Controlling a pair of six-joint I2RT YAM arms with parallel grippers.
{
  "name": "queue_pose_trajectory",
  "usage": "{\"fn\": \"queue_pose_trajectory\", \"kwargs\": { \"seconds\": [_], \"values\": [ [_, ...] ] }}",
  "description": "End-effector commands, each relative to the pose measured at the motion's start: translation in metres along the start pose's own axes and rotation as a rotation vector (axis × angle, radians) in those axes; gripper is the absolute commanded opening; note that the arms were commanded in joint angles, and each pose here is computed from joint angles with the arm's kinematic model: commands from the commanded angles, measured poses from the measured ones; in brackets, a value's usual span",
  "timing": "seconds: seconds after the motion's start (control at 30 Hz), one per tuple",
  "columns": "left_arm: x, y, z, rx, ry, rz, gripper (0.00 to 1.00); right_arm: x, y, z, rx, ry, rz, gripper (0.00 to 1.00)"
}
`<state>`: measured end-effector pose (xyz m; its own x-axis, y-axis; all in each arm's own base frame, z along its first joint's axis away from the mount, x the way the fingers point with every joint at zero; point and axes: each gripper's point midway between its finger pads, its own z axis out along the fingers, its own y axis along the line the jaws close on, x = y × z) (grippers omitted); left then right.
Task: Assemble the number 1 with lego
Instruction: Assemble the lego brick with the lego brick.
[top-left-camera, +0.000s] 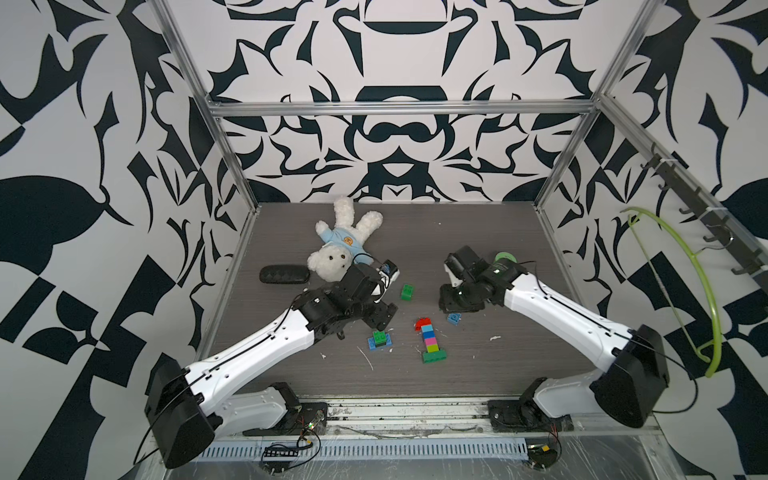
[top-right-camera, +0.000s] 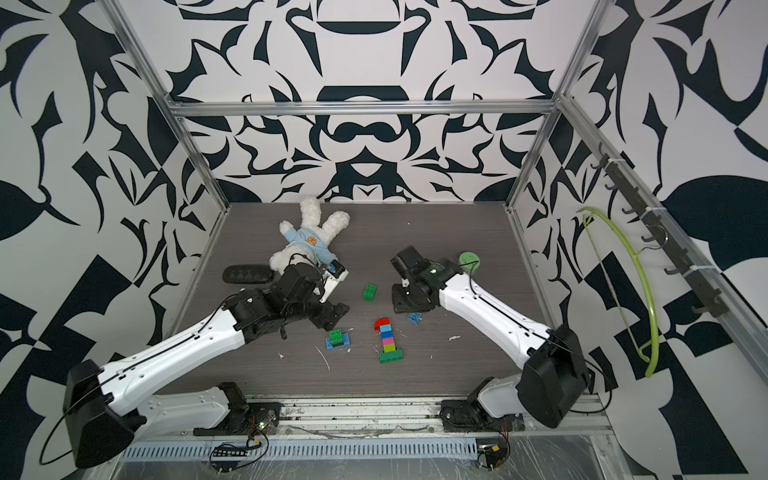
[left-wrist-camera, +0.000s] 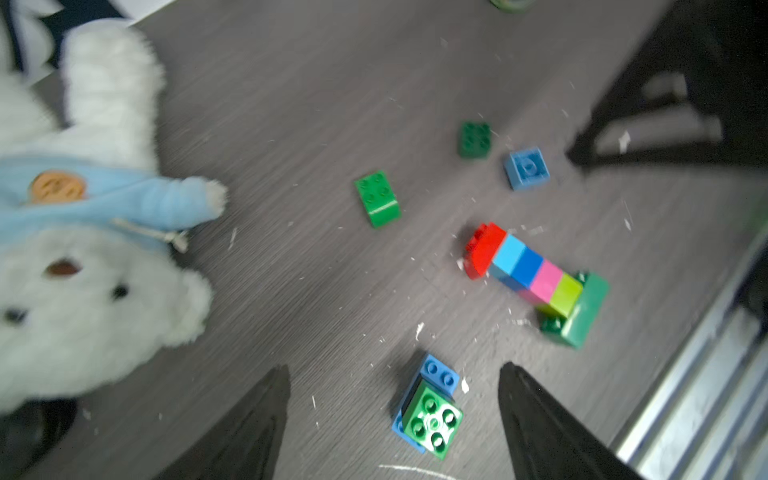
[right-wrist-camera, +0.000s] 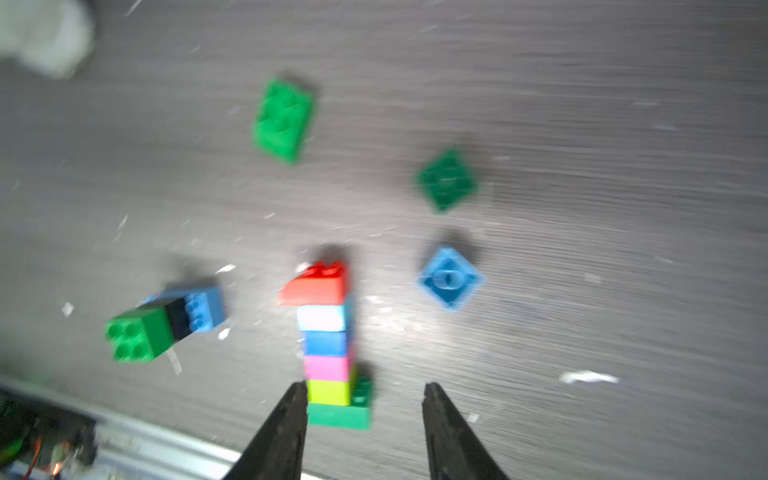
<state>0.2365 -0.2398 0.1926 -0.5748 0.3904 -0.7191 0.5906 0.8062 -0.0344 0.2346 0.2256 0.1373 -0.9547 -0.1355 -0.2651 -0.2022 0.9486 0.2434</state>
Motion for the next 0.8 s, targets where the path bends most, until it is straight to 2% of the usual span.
{"fn": "queue_pose_trajectory", "kwargs": {
  "seconds": [0.0, 0.07, 0.17, 0.37, 0.53, 0.77],
  "values": [
    [0.015, 0.047, -0.007, -0.242, -0.031, -0.391, 0.91, 0.001, 0.063, 0.006, -0.133, 0.015, -0.129, 0.48],
    [0.033, 0.062, -0.016, -0.318, -0.022, -0.527, 0.94, 0.010, 0.092, 0.016, -0.167, 0.050, -0.195, 0.48],
    [0.051, 0.065, -0.021, -0.302, -0.040, -0.651, 0.94, 0.020, 0.118, 0.028, -0.186, 0.090, -0.252, 0.48],
    [0.092, 0.080, -0.033, -0.319, -0.090, -0.950, 0.92, 0.027, 0.131, 0.043, -0.184, 0.136, -0.273, 0.48],
    [0.114, 0.087, -0.042, -0.313, -0.133, -1.079, 0.91, 0.029, 0.135, 0.057, -0.177, 0.170, -0.271, 0.46],
    [0.125, 0.091, -0.051, -0.315, -0.152, -1.112, 0.91, 0.028, 0.129, 0.078, -0.103, 0.201, -0.244, 0.39]
  ]
}}
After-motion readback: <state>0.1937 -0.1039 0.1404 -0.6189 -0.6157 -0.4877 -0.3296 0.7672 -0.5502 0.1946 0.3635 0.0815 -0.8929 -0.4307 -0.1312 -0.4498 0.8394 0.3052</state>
